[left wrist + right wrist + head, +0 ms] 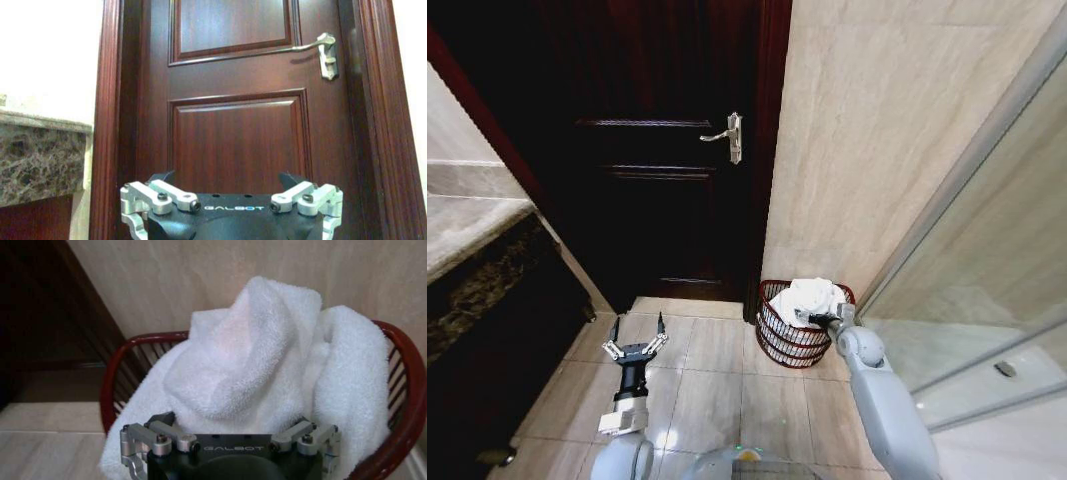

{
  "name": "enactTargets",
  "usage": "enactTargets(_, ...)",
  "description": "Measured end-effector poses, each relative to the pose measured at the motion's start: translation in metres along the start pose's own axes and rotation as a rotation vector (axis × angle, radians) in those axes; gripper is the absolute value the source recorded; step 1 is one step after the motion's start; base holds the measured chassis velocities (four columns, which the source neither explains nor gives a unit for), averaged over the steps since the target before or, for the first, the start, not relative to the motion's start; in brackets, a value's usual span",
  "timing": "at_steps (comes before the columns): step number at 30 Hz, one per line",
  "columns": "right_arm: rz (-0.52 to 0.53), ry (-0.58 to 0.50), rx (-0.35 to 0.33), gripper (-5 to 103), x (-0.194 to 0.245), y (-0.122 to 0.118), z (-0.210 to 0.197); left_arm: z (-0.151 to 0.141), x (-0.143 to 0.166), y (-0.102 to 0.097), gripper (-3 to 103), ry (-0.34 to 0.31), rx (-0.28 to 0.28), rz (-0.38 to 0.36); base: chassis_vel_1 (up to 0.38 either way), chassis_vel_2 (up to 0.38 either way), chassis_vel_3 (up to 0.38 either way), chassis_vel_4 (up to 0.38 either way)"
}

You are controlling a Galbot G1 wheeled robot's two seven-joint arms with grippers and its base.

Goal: Discard the used towel into the hamper.

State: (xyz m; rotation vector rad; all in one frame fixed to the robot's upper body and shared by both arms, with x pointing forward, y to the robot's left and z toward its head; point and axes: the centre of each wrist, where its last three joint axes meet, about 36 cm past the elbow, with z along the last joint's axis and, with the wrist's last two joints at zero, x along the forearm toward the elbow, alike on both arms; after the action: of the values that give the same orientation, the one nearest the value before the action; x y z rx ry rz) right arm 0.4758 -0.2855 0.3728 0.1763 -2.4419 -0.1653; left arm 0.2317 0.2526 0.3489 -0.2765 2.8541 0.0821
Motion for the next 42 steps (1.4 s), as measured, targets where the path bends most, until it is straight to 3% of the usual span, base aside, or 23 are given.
enactTargets(6, 0.003, 0.051, 0.016, 100, -0.018, -0.016, 0.004, -0.006, -0.006, -0.009, 100, -0.002, 0.008, 0.01, 0.0, 0.0, 0.0, 0.0)
enactTargets(17, -0.015, 0.068, 0.002, 100, -0.029, -0.013, 0.011, -0.014, -0.016, -0.015, 100, -0.013, 0.011, 0.02, 0.0, 0.0, 0.0, 0.0)
enactTargets(24, -0.003, 0.015, 0.005, 100, -0.024, -0.007, 0.012, -0.016, -0.016, -0.014, 100, -0.018, 0.013, 0.013, 0.0, 0.0, 0.0, 0.0)
enactTargets(27, 0.016, -0.135, 0.028, 100, -0.002, -0.002, 0.007, -0.016, -0.018, -0.016, 100, -0.024, 0.024, 0.008, 0.0, 0.0, 0.0, 0.0)
enactTargets(29, 0.02, -0.176, 0.035, 100, 0.003, -0.001, 0.007, -0.016, -0.018, -0.016, 100, -0.024, 0.028, 0.008, 0.0, 0.0, 0.0, 0.0)
enactTargets(30, 0.025, -0.255, 0.048, 100, 0.013, 0.001, 0.007, -0.016, -0.018, -0.018, 100, -0.022, 0.034, 0.008, 0.0, 0.0, 0.0, 0.0)
enactTargets(32, 0.025, -0.274, 0.052, 100, 0.017, 0.002, 0.007, -0.015, -0.018, -0.018, 100, -0.022, 0.036, 0.008, 0.0, 0.0, 0.0, 0.0)
enactTargets(33, 0.02, -0.351, 0.066, 100, 0.03, 0.005, 0.006, -0.015, -0.018, -0.02, 100, -0.02, 0.045, 0.009, 0.0, 0.0, 0.0, 0.0)
enactTargets(36, 0.017, -0.428, 0.083, 100, 0.041, 0.01, 0.008, -0.015, -0.017, -0.021, 100, -0.018, 0.054, 0.009, 0.0, 0.0, 0.0, 0.0)
enactTargets(38, 0.013, -0.55, 0.104, 100, 0.058, 0.021, 0.015, -0.017, -0.018, -0.023, 100, -0.02, 0.066, 0.006, 0.0, 0.0, 0.0, 0.0)
enactTargets(41, 0.015, -0.609, 0.112, 100, 0.068, 0.029, 0.021, -0.018, -0.019, -0.024, 100, -0.024, 0.075, 0.004, 0.0, 0.0, 0.0, 0.0)
enactTargets(42, 0.028, -0.675, 0.118, 100, 0.082, 0.04, 0.03, -0.02, -0.02, -0.024, 100, -0.023, 0.082, -0.001, 0.0, 0.0, 0.0, 0.0)
